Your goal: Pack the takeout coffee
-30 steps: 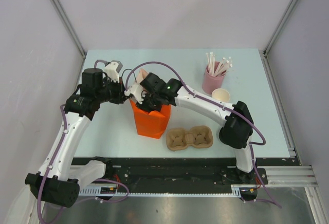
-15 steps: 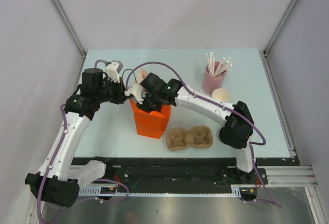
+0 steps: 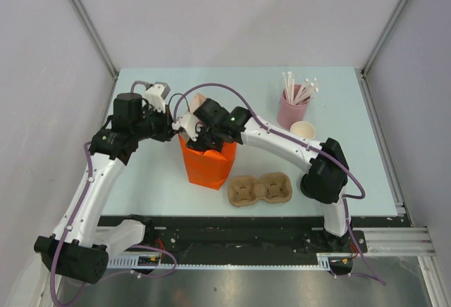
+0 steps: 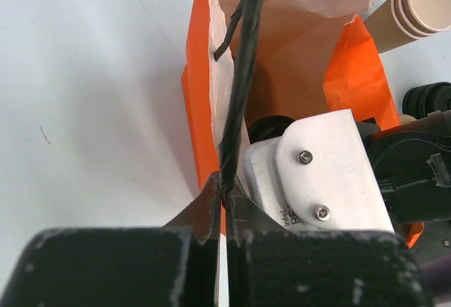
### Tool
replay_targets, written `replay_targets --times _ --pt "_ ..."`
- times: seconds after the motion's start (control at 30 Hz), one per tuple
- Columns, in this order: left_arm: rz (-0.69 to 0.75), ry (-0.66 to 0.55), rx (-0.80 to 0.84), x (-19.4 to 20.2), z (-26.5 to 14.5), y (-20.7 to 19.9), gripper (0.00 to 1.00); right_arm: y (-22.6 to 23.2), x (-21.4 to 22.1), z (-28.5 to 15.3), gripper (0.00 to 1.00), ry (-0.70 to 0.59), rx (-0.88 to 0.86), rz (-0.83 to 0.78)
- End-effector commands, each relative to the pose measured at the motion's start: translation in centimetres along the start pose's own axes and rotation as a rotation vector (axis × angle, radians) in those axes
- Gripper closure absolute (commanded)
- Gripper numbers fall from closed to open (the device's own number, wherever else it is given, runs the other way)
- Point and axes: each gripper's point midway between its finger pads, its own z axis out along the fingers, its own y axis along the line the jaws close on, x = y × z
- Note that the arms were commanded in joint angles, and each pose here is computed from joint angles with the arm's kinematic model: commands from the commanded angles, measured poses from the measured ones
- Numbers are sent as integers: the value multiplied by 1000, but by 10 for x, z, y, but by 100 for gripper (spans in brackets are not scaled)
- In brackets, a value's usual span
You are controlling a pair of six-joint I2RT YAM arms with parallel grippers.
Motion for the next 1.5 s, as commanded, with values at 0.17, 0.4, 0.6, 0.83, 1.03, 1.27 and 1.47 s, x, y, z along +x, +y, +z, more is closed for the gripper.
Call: replay_targets --times 0.17,0.4,0.6,0.83,1.03,1.27,1.47 --pt "109 -12 202 -1 1 -42 100 -8 -19 -12 54 -32 50 -30" --pt "119 -3 210 2 0 -45 100 -13 -36 -28 48 -82 87 -37" --pt "127 -2 209 2 -2 -46 100 -17 -48 -39 47 -131 109 -26" --pt "129 -1 213 2 -2 -47 100 -19 -56 -48 46 -168 122 -23" --pt "130 0 219 1 -2 -49 100 -21 -66 -57 45 -212 141 -22" --pt "132 5 227 2 -2 -51 100 -22 -73 -60 44 -237 152 -22" --pt "134 4 225 1 -1 -51 100 -24 -79 -72 44 -255 175 -33"
